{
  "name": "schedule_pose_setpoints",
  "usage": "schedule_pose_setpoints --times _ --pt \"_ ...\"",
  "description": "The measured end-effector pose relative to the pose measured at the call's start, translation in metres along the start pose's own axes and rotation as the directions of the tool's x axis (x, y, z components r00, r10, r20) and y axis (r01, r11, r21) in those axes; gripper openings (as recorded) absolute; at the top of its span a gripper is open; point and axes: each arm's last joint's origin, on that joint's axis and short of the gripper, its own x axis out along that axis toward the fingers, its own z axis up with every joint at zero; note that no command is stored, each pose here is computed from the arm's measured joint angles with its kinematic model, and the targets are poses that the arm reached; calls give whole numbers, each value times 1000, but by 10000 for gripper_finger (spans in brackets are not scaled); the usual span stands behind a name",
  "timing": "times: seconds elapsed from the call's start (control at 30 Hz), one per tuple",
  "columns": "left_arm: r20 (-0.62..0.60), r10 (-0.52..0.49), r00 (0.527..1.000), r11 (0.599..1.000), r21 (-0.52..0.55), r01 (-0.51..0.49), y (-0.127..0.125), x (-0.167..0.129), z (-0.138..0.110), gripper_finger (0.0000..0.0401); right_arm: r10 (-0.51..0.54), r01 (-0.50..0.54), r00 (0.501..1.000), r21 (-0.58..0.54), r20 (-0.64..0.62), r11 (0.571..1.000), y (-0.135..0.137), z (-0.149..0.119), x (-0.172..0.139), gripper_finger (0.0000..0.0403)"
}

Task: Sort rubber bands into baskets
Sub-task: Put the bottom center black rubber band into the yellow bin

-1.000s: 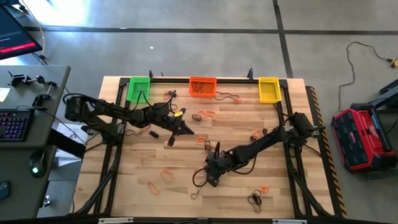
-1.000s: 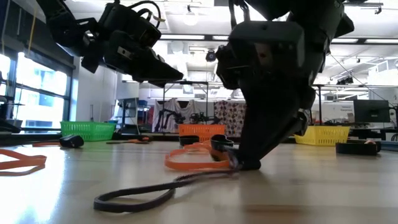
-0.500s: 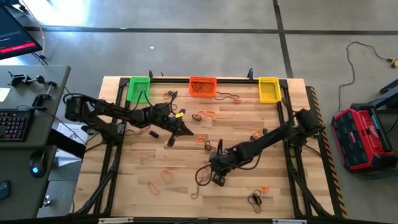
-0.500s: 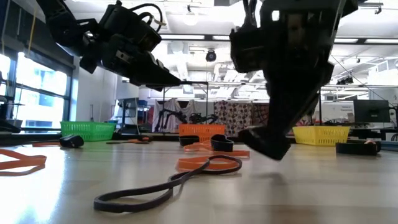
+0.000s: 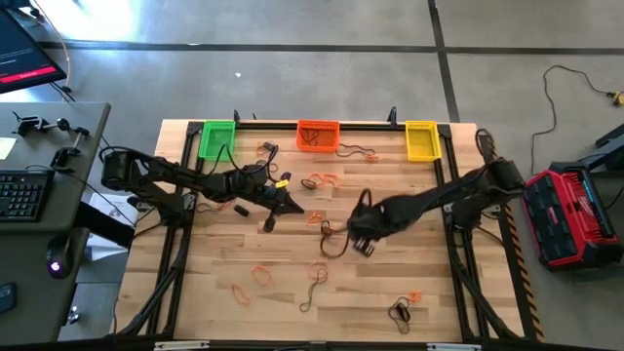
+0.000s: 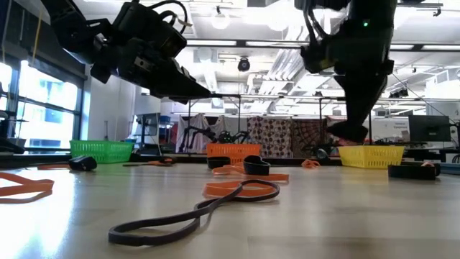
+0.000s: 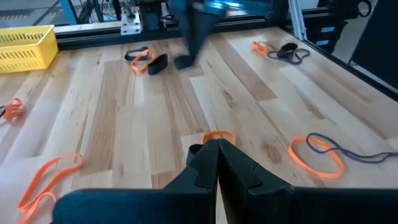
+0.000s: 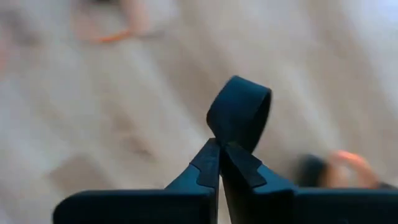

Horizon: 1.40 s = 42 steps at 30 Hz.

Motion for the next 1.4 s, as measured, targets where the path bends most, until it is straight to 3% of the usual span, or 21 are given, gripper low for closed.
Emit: schedule_pose_setpoints --times 0.17,0.53,0.93,1.13,1.4 --pt "10 22 1000 1000 -7 -22 1 0 1 0 -137 137 990 57 8 989 -41 13 -12 0" --pt "12 52 999 997 -55 -51 2 0 2 0 -219 214 976 166 13 963 -147 53 -25 0" --pt "12 48 999 997 -65 -47 0 0 2 0 -331 344 938 390 -102 854 -267 55 -23 0" --pt "12 48 999 997 -68 -47 0 0 2 0 -337 357 933 452 -126 817 -302 58 -9 0" --pt "11 48 999 996 -73 -47 0 0 2 0 -276 321 947 456 -162 830 -324 71 31 0"
